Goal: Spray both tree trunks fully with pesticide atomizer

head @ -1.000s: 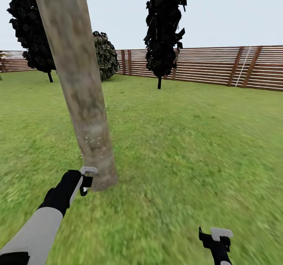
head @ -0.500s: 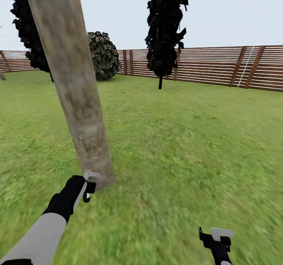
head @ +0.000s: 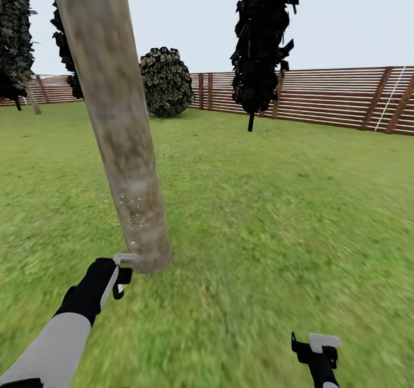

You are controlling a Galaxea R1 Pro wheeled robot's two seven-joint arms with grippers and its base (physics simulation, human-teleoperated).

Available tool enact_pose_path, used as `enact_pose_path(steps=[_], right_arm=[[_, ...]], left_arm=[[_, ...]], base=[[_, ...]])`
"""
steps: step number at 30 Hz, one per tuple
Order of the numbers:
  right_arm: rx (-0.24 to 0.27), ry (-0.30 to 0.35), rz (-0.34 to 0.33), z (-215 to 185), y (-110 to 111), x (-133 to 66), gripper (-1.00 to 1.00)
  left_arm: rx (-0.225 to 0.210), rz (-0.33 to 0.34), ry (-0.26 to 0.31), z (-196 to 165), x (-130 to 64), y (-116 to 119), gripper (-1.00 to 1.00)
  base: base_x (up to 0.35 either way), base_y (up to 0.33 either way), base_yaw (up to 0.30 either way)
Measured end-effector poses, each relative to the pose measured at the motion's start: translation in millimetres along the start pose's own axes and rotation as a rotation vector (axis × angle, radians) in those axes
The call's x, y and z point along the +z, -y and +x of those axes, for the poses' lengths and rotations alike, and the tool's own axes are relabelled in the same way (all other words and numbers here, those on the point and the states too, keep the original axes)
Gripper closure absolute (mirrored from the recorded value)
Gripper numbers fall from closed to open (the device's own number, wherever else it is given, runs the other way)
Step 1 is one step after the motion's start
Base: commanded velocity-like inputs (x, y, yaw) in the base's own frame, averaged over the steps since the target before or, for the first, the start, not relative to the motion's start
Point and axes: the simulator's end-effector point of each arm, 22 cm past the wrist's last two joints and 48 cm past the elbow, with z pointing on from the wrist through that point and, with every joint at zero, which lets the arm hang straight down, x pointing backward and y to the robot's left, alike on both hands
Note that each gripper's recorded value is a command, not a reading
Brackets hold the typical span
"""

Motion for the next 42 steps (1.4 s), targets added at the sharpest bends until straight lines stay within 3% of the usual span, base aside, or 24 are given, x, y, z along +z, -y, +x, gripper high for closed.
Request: enact_pose_path(steps=[10,14,17,20,22,42], right_arm=[[-0.001,-0.001,-0.001,1,0,-0.2,-1.00],[-0.003,-0.001,-0.002,1,0,-0.2,-1.00],[-0.002,-0.001,-0.003,1,0,-0.2,-1.00],[-0.003,0.000,0.001,0,2,0.0,-1.00],[-0.003,0.000,0.000,0,1,-0.1,-1.00],[-0.003,0.000,0.000,0,1,0.0,-1.00]], left_arm=[[-0.005,0.008,-0.018,15,4.5,1,1.00],[0.012,0.006,-0.021,17,4.9,3,1.00],[0.011,0.018,-0.057,39,11.3,10,1.00],[0.007,0.056,-0.053,43,12.6,36,1.00],[0.020,0.055,-0.053,44,12.7,39,1.00],[0.028,0.046,-0.049,43,12.5,37,1.00]], base=[[0.002,-0.004,0.241],[0.000,0.000,0.073],[0.069,-0.057,0.008],[0.181,-0.189,0.001],[0.159,-0.237,0.000],[0.123,-0.260,0.002]])
